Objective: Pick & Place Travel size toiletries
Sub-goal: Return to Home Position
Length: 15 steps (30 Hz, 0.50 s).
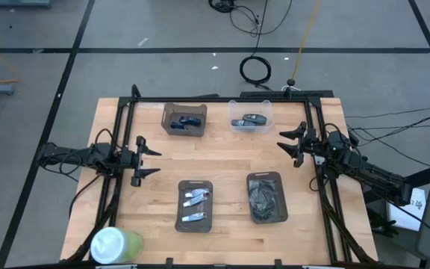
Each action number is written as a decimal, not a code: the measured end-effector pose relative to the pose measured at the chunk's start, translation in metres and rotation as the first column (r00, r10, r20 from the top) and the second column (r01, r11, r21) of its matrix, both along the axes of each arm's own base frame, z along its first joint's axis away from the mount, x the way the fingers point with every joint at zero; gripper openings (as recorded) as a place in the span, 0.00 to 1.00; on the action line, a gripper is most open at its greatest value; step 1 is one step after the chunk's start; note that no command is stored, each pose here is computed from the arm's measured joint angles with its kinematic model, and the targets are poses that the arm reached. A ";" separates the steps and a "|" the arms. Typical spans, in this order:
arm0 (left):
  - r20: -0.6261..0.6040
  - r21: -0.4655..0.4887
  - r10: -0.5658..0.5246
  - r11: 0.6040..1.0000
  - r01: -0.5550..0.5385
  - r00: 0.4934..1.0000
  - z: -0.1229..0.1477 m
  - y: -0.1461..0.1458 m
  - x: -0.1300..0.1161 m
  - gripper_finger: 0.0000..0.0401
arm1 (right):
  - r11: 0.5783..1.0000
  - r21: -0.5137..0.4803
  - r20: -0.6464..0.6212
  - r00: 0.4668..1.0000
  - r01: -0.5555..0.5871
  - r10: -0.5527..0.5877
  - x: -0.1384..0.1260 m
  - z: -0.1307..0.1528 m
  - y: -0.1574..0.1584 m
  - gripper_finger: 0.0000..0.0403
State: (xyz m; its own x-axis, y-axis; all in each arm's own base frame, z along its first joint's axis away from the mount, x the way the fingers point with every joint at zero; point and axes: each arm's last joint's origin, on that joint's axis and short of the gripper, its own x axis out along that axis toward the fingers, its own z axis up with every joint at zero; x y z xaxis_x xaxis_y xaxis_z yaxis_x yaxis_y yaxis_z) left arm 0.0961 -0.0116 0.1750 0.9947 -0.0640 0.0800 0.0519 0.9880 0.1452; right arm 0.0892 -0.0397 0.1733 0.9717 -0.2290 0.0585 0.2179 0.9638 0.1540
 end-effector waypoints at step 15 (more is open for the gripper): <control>0.000 0.000 0.000 1.000 0.000 1.000 0.000 0.000 0.000 0.64 | 1.000 0.000 0.000 1.000 0.000 0.000 0.000 0.000 0.000 0.53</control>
